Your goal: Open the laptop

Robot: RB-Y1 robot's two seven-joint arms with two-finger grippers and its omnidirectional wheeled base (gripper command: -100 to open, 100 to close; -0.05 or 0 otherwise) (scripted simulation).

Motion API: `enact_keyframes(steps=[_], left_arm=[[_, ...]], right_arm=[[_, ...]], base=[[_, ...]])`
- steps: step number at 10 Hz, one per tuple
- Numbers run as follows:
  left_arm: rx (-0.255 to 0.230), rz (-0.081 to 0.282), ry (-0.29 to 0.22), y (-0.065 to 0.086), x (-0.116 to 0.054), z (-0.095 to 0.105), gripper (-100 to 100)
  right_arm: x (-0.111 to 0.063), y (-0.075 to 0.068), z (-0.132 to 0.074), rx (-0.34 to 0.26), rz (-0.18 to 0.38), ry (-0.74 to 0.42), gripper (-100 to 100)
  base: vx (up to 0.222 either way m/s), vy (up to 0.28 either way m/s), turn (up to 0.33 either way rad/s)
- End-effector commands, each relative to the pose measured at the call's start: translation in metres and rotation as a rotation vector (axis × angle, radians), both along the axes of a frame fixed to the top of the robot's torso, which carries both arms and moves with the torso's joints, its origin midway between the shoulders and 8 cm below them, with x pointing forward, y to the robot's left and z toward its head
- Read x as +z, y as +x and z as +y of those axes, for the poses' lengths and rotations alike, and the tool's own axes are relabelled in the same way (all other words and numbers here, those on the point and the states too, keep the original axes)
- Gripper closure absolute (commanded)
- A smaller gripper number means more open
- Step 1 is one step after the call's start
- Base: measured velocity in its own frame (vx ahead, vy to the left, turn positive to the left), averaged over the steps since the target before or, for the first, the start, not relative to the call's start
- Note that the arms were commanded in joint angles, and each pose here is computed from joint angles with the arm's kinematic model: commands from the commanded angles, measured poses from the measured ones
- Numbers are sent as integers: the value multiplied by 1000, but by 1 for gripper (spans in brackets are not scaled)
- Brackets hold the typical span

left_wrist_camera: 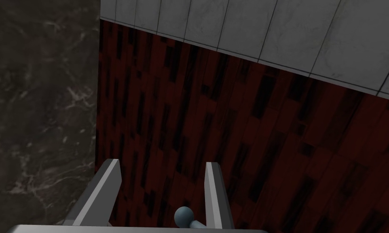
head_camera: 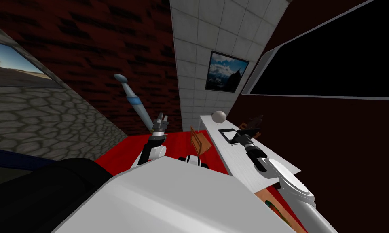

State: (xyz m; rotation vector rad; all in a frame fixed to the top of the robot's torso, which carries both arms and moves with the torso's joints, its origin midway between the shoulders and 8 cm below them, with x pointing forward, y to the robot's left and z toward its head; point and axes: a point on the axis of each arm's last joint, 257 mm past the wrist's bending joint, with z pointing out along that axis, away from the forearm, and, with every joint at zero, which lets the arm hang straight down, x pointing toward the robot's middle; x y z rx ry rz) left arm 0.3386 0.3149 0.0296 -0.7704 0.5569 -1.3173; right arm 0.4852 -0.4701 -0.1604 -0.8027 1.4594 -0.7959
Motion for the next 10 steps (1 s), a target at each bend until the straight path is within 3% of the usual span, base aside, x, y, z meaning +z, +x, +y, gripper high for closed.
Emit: enact_keyframes(steps=[1, 2, 3, 4, 5, 6, 7, 8, 10], left_arm=[[0, 0, 0, 0, 0, 0, 0], [0, 0, 0, 0, 0, 0, 0], [0, 0, 0, 0, 0, 0, 0], [0, 0, 0, 0, 0, 0, 0], [0, 0, 0, 0, 0, 0, 0], [0, 0, 0, 0, 0, 0, 0], [0, 0, 0, 0, 0, 0, 0], [0, 0, 0, 0, 0, 0, 0], [0, 0, 0, 0, 0, 0, 0]], right_arm=[[-5, -9, -18, 3, 47, -23, 100], [-15, -17, -29, -3, 83, -5, 100], [-8, -16, -33, 3, 86, -33, 100], [-18, -24, -44, -4, 122, -16, 100], [-10, -22, -48, 2, 125, -46, 100], [-20, -31, -58, -7, 161, -26, 100], [-13, -30, -61, -1, 164, -52, 100], [-20, -38, -72, -10, 200, -36, 100], [-10, -35, -76, -2, 204, -74, 100]], base=[[63, 71, 1], [74, 91, 16], [63, 81, 3], [55, 90, 16], [47, 77, -9], [15, 48, -122], [10, 36, -63], [15, 35, -93], [-1, 14, 5]])
